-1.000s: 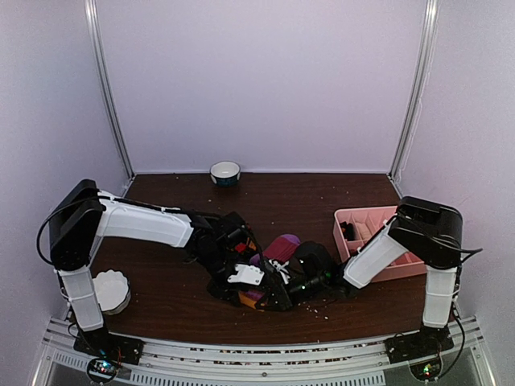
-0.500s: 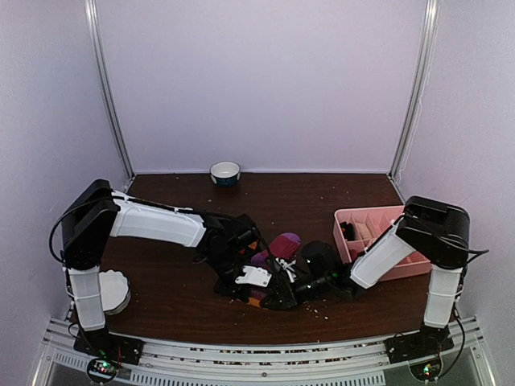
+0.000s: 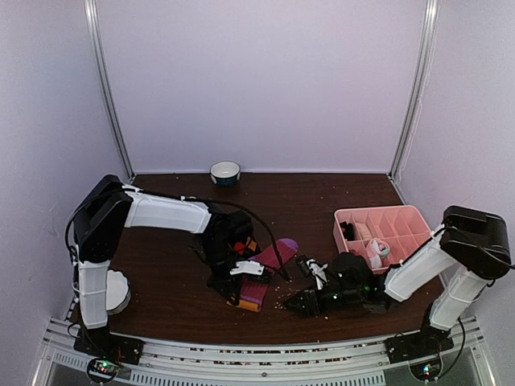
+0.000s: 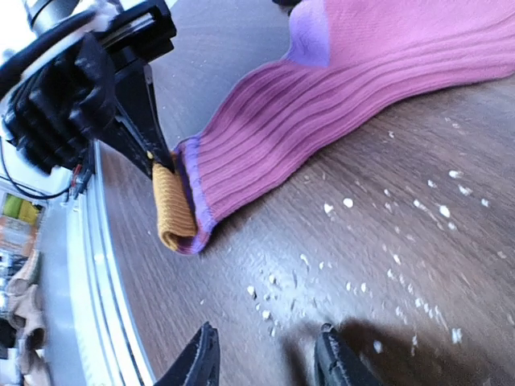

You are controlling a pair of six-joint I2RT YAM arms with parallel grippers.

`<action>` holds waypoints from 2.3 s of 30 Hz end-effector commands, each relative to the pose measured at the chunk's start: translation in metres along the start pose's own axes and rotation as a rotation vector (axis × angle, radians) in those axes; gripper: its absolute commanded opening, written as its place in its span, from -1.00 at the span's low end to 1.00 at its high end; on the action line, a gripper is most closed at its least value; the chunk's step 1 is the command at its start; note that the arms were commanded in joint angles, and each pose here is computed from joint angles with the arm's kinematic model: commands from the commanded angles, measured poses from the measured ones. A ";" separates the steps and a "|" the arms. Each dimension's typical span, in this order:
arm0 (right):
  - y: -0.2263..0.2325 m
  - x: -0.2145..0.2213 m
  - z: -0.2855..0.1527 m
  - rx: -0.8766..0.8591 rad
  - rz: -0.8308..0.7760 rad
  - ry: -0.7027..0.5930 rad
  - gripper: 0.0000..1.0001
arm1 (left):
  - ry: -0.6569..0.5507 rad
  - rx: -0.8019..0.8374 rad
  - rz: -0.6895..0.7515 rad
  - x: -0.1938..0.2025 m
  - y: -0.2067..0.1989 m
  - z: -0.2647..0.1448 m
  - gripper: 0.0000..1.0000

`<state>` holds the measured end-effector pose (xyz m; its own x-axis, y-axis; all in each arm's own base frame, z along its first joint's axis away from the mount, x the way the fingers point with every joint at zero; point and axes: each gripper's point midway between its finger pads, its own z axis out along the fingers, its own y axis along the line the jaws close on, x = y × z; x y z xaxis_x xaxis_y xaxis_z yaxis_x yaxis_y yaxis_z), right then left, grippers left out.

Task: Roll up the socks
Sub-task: Roll the sock.

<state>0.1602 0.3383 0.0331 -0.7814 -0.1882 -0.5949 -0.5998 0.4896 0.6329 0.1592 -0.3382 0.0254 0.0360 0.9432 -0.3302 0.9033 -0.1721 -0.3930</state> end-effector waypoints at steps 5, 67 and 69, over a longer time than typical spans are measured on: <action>-0.008 -0.022 -0.046 0.401 -0.319 -0.164 0.99 | 0.024 0.163 -0.071 -0.005 -0.019 -0.001 -1.00; -0.003 0.056 0.069 0.155 -0.722 0.298 -1.00 | -0.079 0.051 0.013 -0.029 0.001 -0.027 -0.19; -0.004 0.058 0.068 0.116 -0.626 0.313 -1.00 | -0.090 -0.007 0.044 -0.027 0.002 -0.031 -0.17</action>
<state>0.1537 0.4238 0.0247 -0.0684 -0.5872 -0.8065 -0.9584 0.2633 -0.1104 0.1473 -0.3459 0.0423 -0.0529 0.9597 -0.2759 0.8051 -0.1225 -0.5804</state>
